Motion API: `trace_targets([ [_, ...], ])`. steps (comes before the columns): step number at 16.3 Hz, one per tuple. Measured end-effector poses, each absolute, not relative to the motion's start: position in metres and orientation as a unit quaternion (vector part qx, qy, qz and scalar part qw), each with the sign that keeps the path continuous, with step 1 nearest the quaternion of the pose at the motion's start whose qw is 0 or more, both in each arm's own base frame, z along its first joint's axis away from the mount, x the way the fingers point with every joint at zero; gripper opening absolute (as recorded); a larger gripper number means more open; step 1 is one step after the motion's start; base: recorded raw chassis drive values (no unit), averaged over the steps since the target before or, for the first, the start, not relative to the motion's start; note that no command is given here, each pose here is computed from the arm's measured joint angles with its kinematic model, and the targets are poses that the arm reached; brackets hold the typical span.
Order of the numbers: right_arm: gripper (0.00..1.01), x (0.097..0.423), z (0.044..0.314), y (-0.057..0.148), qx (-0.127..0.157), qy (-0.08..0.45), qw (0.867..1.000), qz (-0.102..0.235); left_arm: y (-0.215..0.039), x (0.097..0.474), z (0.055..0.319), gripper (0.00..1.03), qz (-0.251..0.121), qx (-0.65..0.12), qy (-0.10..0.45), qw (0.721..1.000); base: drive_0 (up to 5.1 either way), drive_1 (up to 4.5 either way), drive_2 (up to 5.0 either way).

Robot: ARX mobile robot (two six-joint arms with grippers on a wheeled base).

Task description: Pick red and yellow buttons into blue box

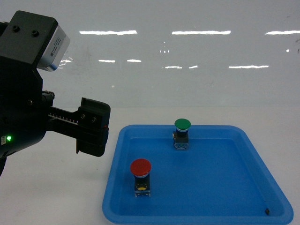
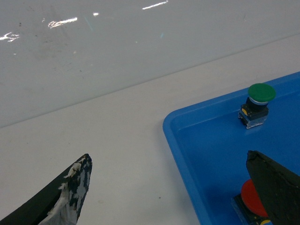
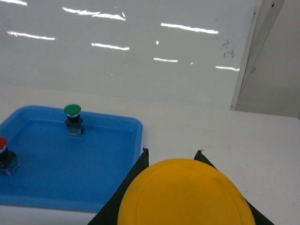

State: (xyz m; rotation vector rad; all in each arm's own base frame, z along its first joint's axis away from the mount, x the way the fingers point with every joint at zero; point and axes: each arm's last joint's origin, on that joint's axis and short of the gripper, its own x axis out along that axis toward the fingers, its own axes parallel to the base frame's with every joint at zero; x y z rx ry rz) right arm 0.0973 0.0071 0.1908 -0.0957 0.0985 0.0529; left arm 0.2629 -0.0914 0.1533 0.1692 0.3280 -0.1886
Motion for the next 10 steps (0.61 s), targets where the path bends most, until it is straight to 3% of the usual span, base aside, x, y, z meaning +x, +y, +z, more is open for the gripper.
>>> trace_targets([
  [5, 0.25, 0.098, 0.188, 0.007, -0.067, 0.060, 0.995, 0.031, -0.091, 0.263, 0.153, 0.98, -0.093, 0.084, 0.163, 0.979, 0.0, 0.00, 0.0],
  [10, 0.25, 0.098, 0.188, 0.007, -0.067, 0.060, 0.995, 0.031, -0.114, 0.279, 0.154, 0.98, -0.138, 0.068, 0.226, 0.962, 0.0, 0.00, 0.0],
])
